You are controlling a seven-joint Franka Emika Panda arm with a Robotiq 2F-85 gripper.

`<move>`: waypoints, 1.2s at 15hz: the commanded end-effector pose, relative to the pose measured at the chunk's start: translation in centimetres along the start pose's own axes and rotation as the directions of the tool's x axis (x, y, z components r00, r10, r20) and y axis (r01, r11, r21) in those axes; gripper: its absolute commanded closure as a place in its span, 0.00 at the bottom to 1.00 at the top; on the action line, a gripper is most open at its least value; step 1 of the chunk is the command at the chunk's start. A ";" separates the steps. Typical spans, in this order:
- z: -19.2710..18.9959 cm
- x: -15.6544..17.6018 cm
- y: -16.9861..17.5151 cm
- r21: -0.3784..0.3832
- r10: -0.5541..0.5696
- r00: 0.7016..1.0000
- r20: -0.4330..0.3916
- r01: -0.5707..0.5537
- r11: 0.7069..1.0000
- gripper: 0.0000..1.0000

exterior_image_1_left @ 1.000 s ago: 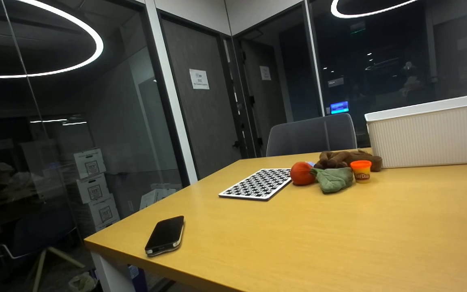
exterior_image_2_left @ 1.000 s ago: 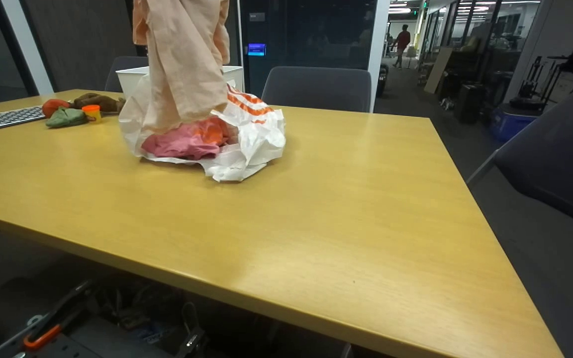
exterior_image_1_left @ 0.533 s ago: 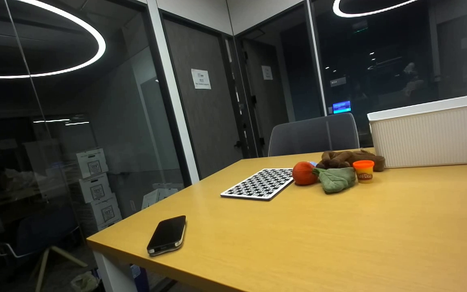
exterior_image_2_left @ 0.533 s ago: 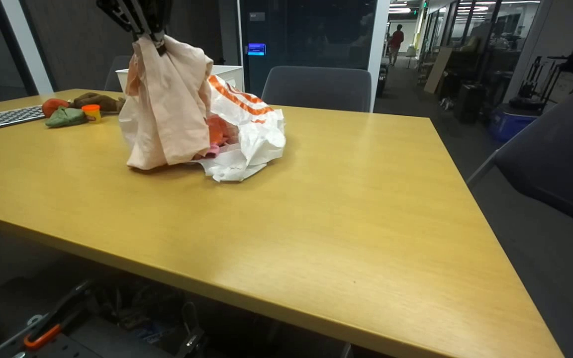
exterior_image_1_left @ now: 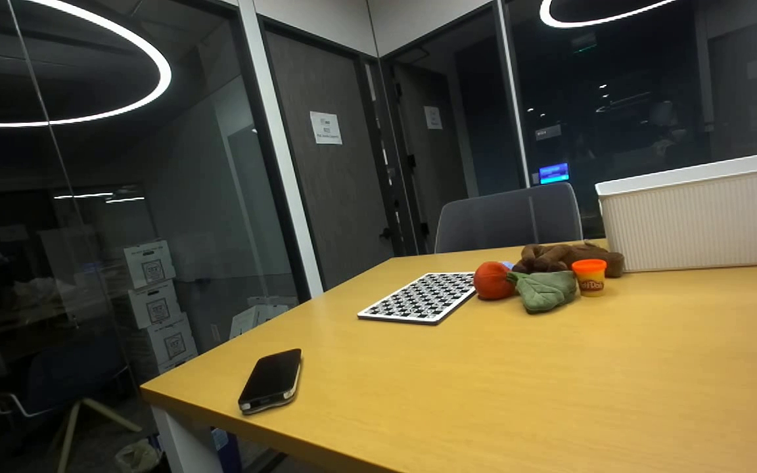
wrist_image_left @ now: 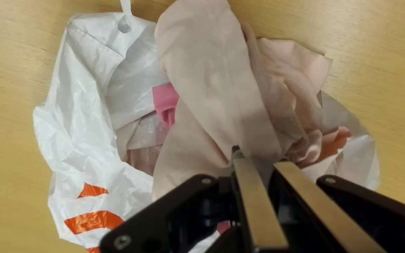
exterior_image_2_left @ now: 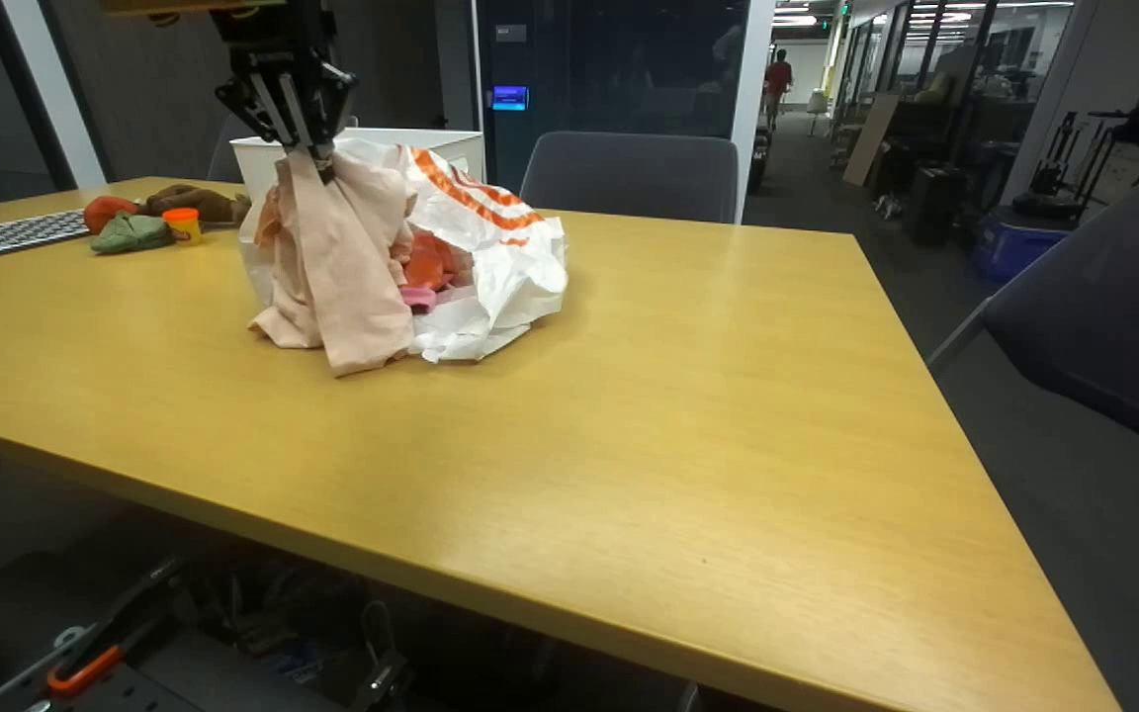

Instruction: Put the clothing into the plastic bag and pick it up

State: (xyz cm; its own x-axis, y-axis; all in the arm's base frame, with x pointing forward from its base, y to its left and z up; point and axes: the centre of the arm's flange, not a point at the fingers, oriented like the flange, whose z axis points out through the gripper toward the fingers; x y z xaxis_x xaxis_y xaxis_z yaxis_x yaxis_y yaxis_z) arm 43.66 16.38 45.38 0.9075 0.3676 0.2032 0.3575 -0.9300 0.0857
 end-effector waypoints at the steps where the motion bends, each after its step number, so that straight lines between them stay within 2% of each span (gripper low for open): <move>1: 1.1 4.1 -0.1 -0.010 -0.041 0.997 0.059 0.041 0.999 0.95; 4: 2.8 6.6 0.5 0.020 -0.057 0.989 0.139 0.055 0.998 0.95; 7: 4.5 8.9 1.0 0.092 -0.075 0.971 0.228 0.055 0.994 0.94; 12: 7.4 11.6 1.3 0.198 -0.079 0.943 0.324 0.014 0.980 0.94; 14: 8.8 12.6 1.6 0.213 -0.072 0.938 0.340 -0.003 0.977 0.94; 18: 11.1 14.9 1.5 0.159 -0.033 0.969 0.245 -0.007 0.987 0.93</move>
State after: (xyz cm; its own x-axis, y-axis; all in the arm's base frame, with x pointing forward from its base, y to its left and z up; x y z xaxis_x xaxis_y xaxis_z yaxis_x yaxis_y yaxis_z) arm 57.14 19.51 38.00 0.9106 0.3987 -0.1087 0.3896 -0.9160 -0.0960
